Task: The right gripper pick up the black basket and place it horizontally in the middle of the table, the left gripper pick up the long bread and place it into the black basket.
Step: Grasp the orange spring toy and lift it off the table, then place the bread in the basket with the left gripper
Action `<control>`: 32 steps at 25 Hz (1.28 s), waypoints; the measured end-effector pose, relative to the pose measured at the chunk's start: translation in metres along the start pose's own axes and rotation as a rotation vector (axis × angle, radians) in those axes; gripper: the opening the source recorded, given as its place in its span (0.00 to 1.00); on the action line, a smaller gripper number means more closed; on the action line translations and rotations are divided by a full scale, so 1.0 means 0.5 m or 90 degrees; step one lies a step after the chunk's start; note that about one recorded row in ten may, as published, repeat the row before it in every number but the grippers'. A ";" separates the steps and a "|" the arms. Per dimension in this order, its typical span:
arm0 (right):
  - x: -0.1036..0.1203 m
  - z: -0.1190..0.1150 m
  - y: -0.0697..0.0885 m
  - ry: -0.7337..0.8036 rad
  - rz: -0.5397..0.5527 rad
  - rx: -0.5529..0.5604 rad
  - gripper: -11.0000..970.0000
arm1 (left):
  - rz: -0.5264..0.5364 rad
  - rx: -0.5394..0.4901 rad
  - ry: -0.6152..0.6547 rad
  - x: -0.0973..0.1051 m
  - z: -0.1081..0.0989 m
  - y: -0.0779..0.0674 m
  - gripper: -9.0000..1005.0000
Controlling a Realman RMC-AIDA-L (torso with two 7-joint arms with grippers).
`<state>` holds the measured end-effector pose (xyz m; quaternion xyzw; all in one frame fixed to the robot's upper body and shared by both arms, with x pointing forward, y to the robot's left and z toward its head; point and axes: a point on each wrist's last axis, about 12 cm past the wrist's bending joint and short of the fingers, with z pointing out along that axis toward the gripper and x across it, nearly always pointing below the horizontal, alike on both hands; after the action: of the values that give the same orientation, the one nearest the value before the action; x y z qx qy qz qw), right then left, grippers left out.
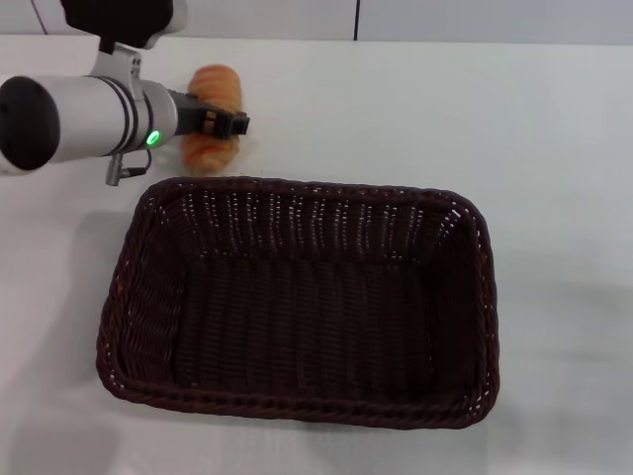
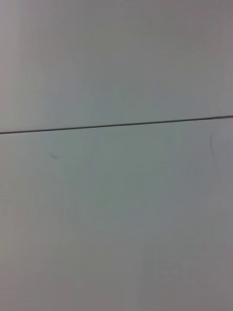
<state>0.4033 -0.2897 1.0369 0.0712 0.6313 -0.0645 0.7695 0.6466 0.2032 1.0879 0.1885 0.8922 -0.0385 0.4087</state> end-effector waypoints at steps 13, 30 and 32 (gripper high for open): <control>-0.001 -0.001 0.008 -0.002 0.005 -0.008 0.84 | 0.051 0.049 -0.068 -0.049 -0.113 -0.025 0.67; -0.001 0.004 0.004 -0.003 0.004 -0.005 0.84 | 0.175 0.201 -0.024 -0.034 -0.372 -0.086 0.51; -0.001 0.004 0.003 -0.003 0.003 -0.004 0.84 | 0.182 0.218 -0.005 -0.025 -0.372 -0.089 0.50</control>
<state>0.4054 -0.2883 1.0378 0.0702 0.6295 -0.0610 0.7714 0.5049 0.1994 1.2168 0.3798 0.8352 -0.1315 0.3754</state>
